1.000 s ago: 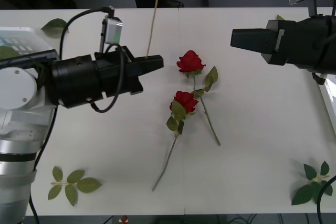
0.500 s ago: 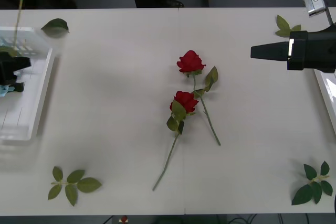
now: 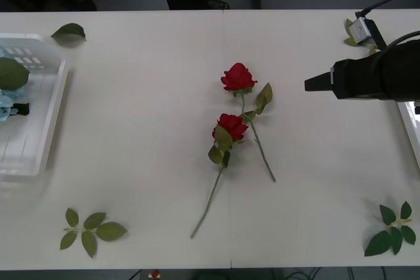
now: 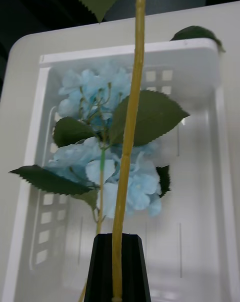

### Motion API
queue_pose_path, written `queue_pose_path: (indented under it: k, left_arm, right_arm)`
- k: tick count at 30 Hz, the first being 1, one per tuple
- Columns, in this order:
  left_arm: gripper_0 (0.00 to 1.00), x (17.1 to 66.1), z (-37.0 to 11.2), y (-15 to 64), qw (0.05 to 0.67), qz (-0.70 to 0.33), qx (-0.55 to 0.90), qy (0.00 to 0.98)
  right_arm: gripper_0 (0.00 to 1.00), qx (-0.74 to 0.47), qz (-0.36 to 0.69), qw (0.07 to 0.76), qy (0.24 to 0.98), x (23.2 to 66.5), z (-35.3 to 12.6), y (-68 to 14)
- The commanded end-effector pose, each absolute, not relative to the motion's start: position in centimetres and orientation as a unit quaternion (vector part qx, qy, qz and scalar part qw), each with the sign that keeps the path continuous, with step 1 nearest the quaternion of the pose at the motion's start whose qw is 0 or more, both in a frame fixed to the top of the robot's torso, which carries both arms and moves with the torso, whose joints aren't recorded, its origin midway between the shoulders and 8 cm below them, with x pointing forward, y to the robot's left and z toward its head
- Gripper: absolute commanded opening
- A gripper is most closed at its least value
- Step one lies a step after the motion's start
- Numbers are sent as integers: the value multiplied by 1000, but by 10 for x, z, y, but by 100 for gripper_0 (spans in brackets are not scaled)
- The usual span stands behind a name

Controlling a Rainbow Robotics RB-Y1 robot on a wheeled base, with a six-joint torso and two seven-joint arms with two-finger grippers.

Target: Place the red flowers into the right box and the blue flowers into the left box. If a person shows an open palm, hand one flower to the person first, then continue sorting.

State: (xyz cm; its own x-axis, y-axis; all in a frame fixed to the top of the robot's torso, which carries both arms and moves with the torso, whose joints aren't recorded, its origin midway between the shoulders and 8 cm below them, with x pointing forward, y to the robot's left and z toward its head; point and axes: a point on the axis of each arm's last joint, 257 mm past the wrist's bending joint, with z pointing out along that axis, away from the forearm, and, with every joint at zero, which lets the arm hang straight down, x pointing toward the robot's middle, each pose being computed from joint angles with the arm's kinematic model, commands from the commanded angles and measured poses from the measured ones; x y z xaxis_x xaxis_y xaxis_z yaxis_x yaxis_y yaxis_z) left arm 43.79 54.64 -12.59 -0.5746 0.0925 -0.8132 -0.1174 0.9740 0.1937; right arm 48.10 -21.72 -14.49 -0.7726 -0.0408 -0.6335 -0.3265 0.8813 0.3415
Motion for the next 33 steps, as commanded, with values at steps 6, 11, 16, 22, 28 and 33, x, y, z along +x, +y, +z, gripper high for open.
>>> queue_pose_path:
  k: [6,11,16,22,28,33]
  left_arm:
    - [0,423,-146,606,456,158,-32,875]
    - [0,429,-169,612,449,147,-45,880]
    - [0,438,-195,614,446,140,-50,882]
    - [0,445,-211,610,443,138,-45,885]
    - [49,449,-218,598,439,124,-37,889]
    - [83,445,-217,581,429,90,-31,898]
  right_arm:
    - [100,-49,144,331,931,505,-141,-209]
    - [100,-33,104,332,937,513,-159,-193]
    - [100,-31,67,340,937,526,-181,-178]
    - [100,-43,45,348,935,547,-206,-153]
    - [100,-52,21,352,934,565,-227,-131]
    - [100,-57,12,349,935,571,-242,-114]
